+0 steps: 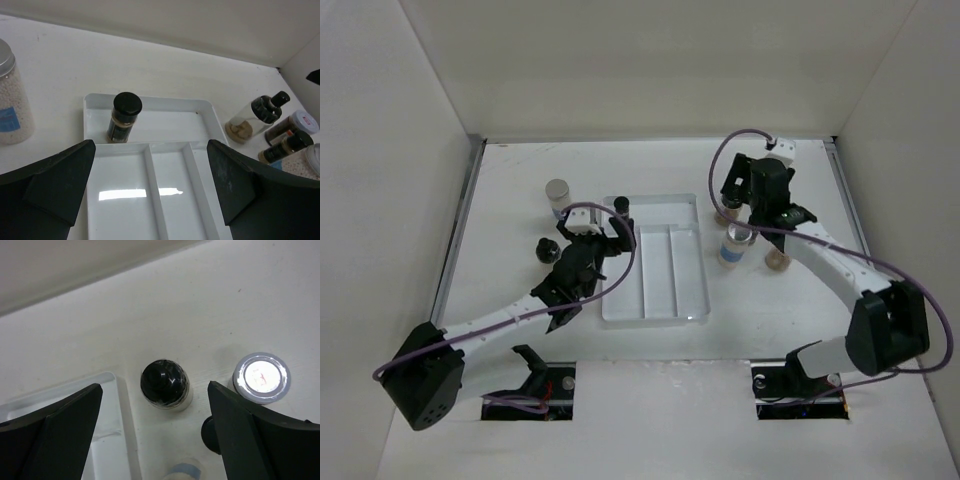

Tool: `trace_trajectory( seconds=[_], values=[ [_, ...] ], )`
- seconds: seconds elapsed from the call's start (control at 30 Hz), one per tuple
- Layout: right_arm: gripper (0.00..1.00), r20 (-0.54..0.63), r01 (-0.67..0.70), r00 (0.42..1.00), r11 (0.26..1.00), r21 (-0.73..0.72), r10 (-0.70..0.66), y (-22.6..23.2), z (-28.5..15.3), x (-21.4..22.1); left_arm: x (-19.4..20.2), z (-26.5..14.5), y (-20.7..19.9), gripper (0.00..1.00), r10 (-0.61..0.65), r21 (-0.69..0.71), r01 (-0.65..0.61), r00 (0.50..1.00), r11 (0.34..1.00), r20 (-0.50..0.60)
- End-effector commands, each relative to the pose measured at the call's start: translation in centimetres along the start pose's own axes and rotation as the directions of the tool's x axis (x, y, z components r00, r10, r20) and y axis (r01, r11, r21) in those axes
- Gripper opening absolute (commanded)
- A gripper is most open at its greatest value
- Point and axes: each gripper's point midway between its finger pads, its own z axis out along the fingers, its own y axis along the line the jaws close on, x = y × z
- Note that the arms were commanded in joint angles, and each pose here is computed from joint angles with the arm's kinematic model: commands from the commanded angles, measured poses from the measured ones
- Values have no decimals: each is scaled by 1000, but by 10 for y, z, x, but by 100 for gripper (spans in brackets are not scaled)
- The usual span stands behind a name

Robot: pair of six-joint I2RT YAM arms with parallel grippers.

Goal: Organize the condiment bottles

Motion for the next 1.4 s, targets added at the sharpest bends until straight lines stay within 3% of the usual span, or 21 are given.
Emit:
trace_trajectory(
  seconds=[0.0, 0.33, 0.53, 0.67, 0.77, 0.9, 1.1, 1.37],
  values=[
    [94, -70, 66, 995, 996, -61, -70, 16, 11, -2, -16, -7, -10, 97, -100, 74, 95, 993, 993, 56],
    [98, -211, 143, 967, 990, 0, -140, 8, 52, 34, -7, -10, -4, 97, -118, 97, 112, 991, 989, 65],
    [92, -261, 160, 954, 987, 16, -150, 4, 74, 56, -3, -9, 1, 97, -114, 79, 109, 991, 991, 63],
    [81, -277, 163, 949, 986, 19, -151, 4, 82, 65, -4, -8, 3, 97, -117, 72, 112, 991, 991, 70],
    [65, -273, 164, 950, 986, 22, -152, 7, 85, 65, -2, -8, 4, 97, -115, 69, 110, 991, 992, 67],
    [55, -151, 149, 979, 988, 51, -140, 11, 79, 25, -1, -7, 5, 97, -115, 66, 110, 991, 992, 65],
    [53, 16, 177, 984, 983, -59, -176, 71, 41, -29, -6, -9, 8, 97, -123, 60, 119, 989, 991, 85],
    [53, 8, 178, 982, 927, -330, -186, 193, 13, 11, -19, -19, 35, 96, -152, -35, 160, 975, 987, 164]
  ],
)
